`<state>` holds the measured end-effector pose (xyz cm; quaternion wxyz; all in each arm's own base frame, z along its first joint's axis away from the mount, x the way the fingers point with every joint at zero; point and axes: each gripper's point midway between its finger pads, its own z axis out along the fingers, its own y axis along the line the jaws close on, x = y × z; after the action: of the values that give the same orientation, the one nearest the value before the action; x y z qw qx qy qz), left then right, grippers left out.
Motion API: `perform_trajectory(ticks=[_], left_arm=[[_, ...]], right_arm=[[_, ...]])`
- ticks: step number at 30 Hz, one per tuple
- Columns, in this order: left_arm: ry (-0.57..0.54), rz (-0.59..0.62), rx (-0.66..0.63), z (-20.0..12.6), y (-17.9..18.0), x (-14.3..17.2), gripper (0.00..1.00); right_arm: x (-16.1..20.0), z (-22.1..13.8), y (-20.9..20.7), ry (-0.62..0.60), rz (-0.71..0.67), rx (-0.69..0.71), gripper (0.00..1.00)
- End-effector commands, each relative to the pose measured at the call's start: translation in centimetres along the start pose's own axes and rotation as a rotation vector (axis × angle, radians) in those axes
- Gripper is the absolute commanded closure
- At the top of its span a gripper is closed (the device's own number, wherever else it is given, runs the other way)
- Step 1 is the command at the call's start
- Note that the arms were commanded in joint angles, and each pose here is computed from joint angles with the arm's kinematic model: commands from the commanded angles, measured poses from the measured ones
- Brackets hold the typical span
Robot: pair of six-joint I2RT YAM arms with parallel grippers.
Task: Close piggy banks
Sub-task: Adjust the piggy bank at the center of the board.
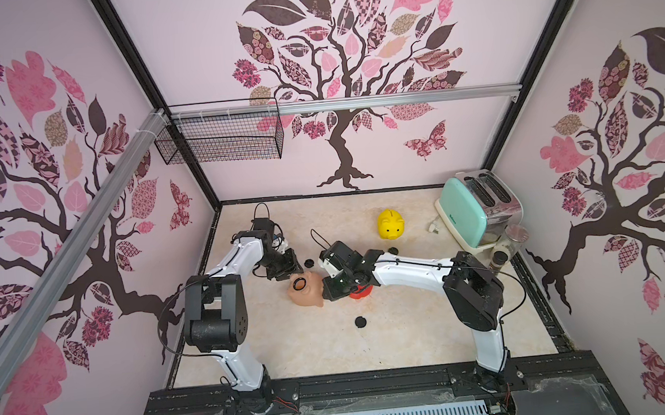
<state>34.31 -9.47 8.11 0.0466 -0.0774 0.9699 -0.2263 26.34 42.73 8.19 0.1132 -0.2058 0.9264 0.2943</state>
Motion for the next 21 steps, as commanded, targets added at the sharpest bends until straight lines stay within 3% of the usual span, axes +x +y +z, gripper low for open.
perform_trajectory(ticks=[1,21], left_arm=[[0.0,-0.007,-0.02,-0.2,0.6,0.4,0.63],[-0.026,-0.061,-0.065,-0.9,2.7,1.3,0.62]], right_arm=[[-1.6,-0.3,0.4,-0.026,-0.011,-0.012,0.82],[-3.1,0.6,0.5,-0.027,-0.013,-0.019,0.82]])
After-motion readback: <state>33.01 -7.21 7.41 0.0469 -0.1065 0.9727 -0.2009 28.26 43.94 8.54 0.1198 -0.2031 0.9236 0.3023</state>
